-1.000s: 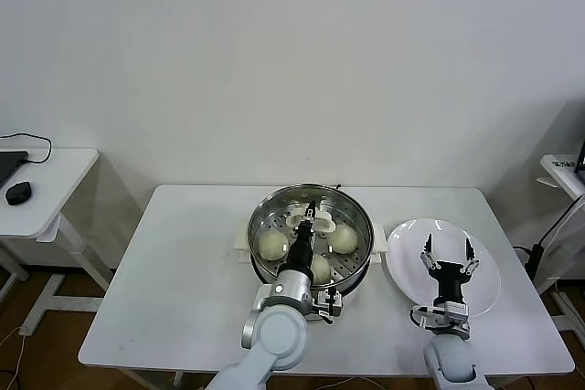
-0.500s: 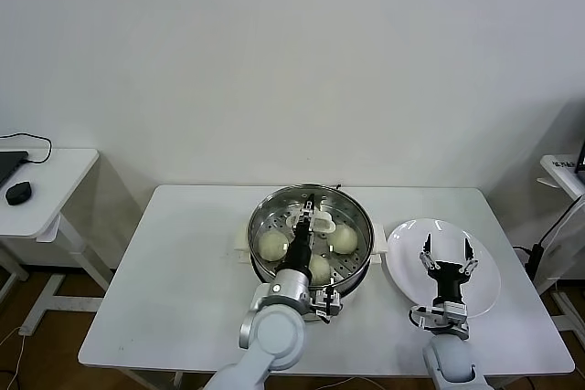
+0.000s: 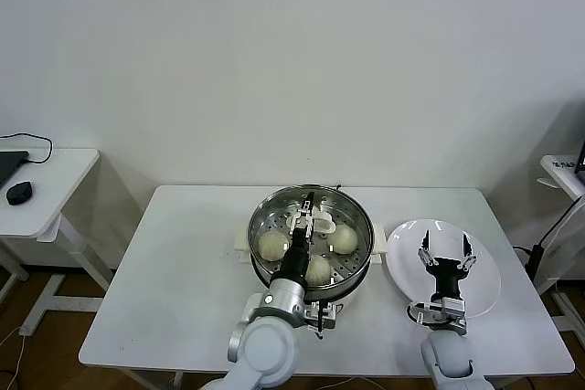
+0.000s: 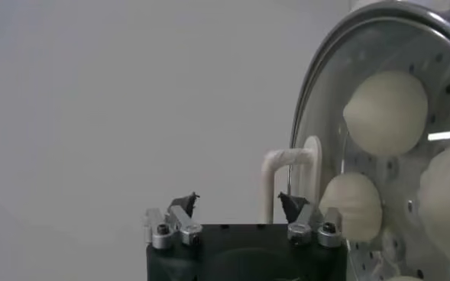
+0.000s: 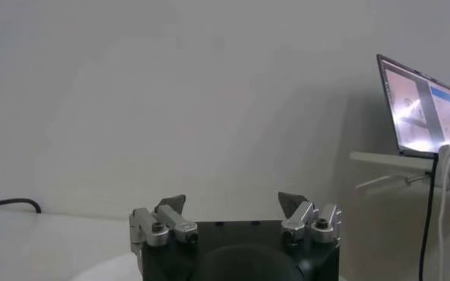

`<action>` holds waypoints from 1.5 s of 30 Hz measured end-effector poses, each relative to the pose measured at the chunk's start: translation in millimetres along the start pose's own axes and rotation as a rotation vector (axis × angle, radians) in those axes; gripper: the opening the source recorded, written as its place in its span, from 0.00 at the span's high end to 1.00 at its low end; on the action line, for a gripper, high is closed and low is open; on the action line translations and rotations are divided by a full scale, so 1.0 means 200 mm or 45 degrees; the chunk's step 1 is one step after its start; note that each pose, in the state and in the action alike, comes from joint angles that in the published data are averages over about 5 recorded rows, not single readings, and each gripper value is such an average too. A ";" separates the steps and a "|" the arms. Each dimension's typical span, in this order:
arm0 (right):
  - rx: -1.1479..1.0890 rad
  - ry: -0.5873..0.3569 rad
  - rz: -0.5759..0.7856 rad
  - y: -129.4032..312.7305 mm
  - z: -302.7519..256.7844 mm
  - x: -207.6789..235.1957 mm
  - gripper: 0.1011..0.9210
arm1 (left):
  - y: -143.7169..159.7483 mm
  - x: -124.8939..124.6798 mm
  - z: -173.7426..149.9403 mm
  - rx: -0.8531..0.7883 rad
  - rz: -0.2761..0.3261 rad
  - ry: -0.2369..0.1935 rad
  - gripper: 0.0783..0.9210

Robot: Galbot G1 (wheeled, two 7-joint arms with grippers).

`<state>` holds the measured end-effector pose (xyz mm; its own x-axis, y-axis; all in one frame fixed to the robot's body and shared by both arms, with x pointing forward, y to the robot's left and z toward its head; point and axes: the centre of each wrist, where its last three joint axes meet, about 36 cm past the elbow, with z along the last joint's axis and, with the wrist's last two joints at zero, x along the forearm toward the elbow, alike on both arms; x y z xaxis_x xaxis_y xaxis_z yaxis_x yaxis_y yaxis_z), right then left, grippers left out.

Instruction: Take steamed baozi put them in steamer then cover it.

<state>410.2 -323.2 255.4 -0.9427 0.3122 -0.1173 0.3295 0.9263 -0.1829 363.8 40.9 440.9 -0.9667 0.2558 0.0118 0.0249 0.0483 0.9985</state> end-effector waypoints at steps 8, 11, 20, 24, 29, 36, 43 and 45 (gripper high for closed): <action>-0.005 -0.014 0.006 -0.02 -0.02 -0.03 0.12 | 0.05 0.10 0.09 0.039 0.022 -0.003 0.12; -0.013 -0.017 -0.009 -0.03 -0.03 -0.03 0.12 | 0.10 0.13 0.14 0.076 0.021 -0.004 0.12; -0.056 0.023 -0.095 -0.04 -0.06 0.00 0.12 | 0.23 0.10 0.41 0.362 -0.083 0.014 0.12; -0.076 0.043 -0.129 -0.05 -0.07 0.01 0.12 | 0.23 0.04 0.59 0.570 -0.133 0.035 0.12; -0.102 0.070 -0.166 -0.08 -0.08 0.02 0.12 | 0.15 -0.01 0.82 0.879 -0.163 0.036 0.12; -0.136 0.110 -0.227 -0.08 -0.05 0.07 0.12 | 0.00 -0.01 1.01 1.254 -0.186 0.019 0.12; -0.158 0.134 -0.263 -0.07 -0.04 0.12 0.12 | -0.14 0.03 1.09 1.433 -0.191 0.020 0.12; -0.161 0.140 -0.269 -0.06 -0.03 0.14 0.12 | -0.17 0.04 1.11 1.460 -0.195 0.019 0.12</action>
<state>379.1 -325.0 260.6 -0.9921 0.1238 0.0185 0.1223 0.9902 -0.0680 411.4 256.1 396.0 -0.9823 0.1606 -0.0968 0.1166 0.9274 0.3553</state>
